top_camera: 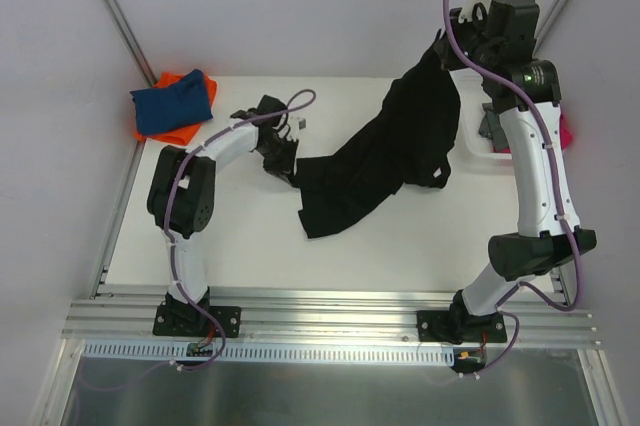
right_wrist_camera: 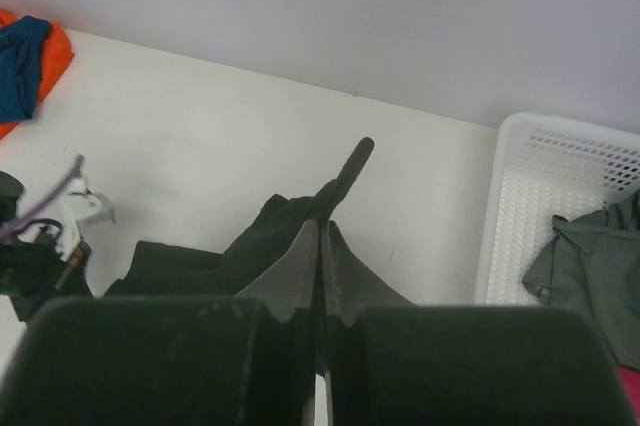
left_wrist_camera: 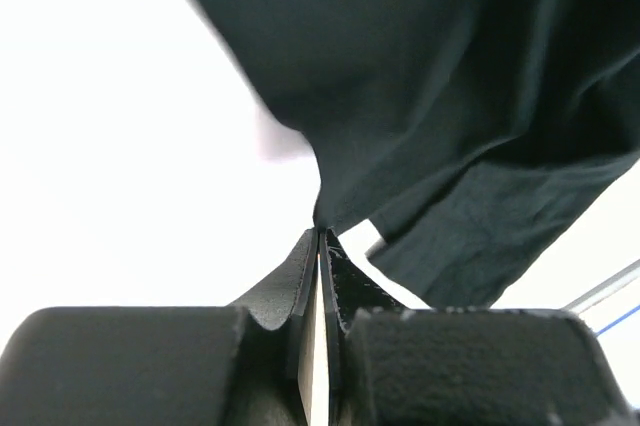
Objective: Fold and stack the t-shirts
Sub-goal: Flatten the tshirt out
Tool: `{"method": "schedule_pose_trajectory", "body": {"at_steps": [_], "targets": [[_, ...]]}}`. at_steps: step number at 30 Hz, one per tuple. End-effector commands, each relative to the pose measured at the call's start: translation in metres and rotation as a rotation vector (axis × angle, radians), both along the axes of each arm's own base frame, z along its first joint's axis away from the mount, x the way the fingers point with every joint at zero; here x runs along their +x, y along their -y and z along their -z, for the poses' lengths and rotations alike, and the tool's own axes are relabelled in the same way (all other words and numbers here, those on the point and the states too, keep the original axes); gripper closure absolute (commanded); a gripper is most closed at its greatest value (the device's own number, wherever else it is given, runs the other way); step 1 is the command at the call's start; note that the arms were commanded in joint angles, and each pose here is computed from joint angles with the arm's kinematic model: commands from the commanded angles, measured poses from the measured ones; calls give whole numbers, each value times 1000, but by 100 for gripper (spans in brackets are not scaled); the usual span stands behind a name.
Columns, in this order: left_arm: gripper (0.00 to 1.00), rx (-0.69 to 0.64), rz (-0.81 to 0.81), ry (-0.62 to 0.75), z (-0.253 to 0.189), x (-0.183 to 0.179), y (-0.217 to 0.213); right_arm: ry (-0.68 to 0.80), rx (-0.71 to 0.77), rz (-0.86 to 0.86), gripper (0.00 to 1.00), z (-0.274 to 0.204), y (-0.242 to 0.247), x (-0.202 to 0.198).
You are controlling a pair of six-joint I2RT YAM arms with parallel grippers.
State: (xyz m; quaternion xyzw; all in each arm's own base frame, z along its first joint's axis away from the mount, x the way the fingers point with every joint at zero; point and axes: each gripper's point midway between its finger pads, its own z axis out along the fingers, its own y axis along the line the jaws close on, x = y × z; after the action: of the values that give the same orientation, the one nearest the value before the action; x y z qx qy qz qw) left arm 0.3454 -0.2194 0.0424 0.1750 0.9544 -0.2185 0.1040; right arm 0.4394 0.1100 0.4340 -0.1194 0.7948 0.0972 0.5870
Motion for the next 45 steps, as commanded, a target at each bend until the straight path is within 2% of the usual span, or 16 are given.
{"method": "schedule_pose_trajectory", "body": {"at_steps": [1, 6, 11, 17, 22, 27, 32, 39, 40, 43, 45], "targets": [[100, -42, -48, 249, -91, 52, -26, 111, -15, 41, 99, -33, 13, 6], [100, -70, -16, 444, -176, 85, -34, 107, -53, 96, 99, -27, 27, 20], [100, -108, -39, 585, -246, 104, -38, 155, -89, 150, 99, -42, 38, 22], [100, -72, -35, 814, -326, 107, -59, 204, -116, 240, 99, -61, 63, -6], [100, -52, -67, 907, -365, 82, -82, 177, -135, 339, 99, -51, 98, -36], [100, -45, -98, 1002, -403, 49, -98, 202, -50, 437, 99, -64, 139, -77], [100, -26, -83, 1097, -430, 14, -110, 234, 36, 307, 99, -74, 117, -115], [100, 6, -70, 1295, -480, -63, -133, 367, 113, 205, 99, -113, 92, -198], [100, 19, -72, 1315, -483, -69, -137, 416, 111, 195, 99, -123, 90, -219], [100, 67, -101, 1362, -491, -84, -151, 487, 115, 189, 99, -138, 88, -246], [100, 82, -114, 1387, -498, -87, -157, 508, 136, 207, 99, -144, 90, -250]]}}
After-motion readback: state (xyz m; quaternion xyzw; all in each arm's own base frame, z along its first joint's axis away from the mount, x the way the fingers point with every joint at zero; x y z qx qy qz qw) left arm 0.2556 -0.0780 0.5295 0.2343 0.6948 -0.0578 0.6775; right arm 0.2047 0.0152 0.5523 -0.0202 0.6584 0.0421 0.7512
